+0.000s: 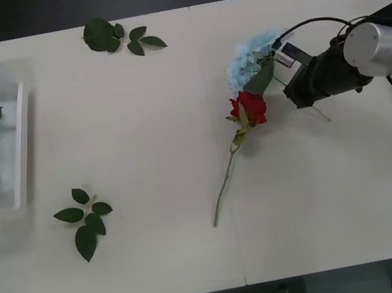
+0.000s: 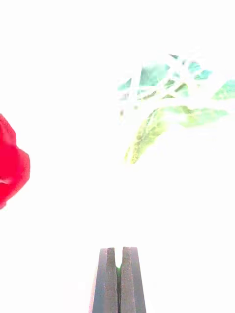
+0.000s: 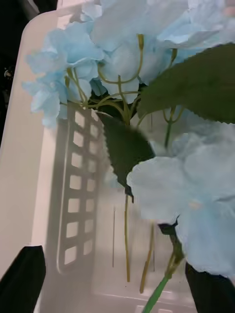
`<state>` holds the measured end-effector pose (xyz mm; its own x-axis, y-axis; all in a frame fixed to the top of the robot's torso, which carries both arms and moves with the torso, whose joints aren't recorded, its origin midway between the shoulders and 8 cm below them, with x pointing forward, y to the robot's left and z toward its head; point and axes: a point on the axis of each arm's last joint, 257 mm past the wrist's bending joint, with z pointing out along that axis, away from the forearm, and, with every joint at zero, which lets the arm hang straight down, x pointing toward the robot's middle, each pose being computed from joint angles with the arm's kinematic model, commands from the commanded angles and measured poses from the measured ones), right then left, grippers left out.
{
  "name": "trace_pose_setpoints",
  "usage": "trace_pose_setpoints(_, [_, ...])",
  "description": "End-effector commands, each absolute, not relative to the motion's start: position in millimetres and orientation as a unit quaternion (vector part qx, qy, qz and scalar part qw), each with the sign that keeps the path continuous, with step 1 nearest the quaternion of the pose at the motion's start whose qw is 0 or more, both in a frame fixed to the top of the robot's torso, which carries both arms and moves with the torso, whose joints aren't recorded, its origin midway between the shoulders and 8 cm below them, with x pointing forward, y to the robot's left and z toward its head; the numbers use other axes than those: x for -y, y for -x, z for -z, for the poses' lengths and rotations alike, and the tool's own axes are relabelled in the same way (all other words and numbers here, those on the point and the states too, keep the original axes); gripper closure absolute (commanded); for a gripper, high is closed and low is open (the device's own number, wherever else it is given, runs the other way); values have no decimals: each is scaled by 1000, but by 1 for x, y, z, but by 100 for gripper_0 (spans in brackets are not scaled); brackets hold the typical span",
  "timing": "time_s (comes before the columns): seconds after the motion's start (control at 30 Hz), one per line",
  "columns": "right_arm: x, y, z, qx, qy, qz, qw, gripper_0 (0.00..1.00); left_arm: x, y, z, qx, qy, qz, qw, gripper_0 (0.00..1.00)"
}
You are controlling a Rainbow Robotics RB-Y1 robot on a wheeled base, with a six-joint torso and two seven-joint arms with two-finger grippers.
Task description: Put the red flowers into the right box and the blue flowers into the left box
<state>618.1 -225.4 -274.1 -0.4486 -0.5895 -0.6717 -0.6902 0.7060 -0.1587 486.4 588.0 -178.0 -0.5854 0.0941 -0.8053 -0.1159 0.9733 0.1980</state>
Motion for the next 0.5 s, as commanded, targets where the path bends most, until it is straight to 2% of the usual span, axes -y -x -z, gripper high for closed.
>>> trace_pose_setpoints(0.03, [217, -629, 207, -839, 344, -135, 399, 100, -530, -492, 150, -886, -53, -74, 454, 0])
trace_pose_setpoints(0.17, [206, -618, 174, -826, 330, -207, 408, 100, -489, -492, 121, -882, -86, -41, 461, 0])
trace_pose_setpoints(0.37, [173, -600, 119, -760, 352, -306, 453, 100, -416, -492, 83, -878, -147, 26, 455, 0])
trace_pose_setpoints(0.5, [147, -589, 97, -718, 365, -355, 474, 100, -351, -493, 80, -870, -188, 102, 444, 0])
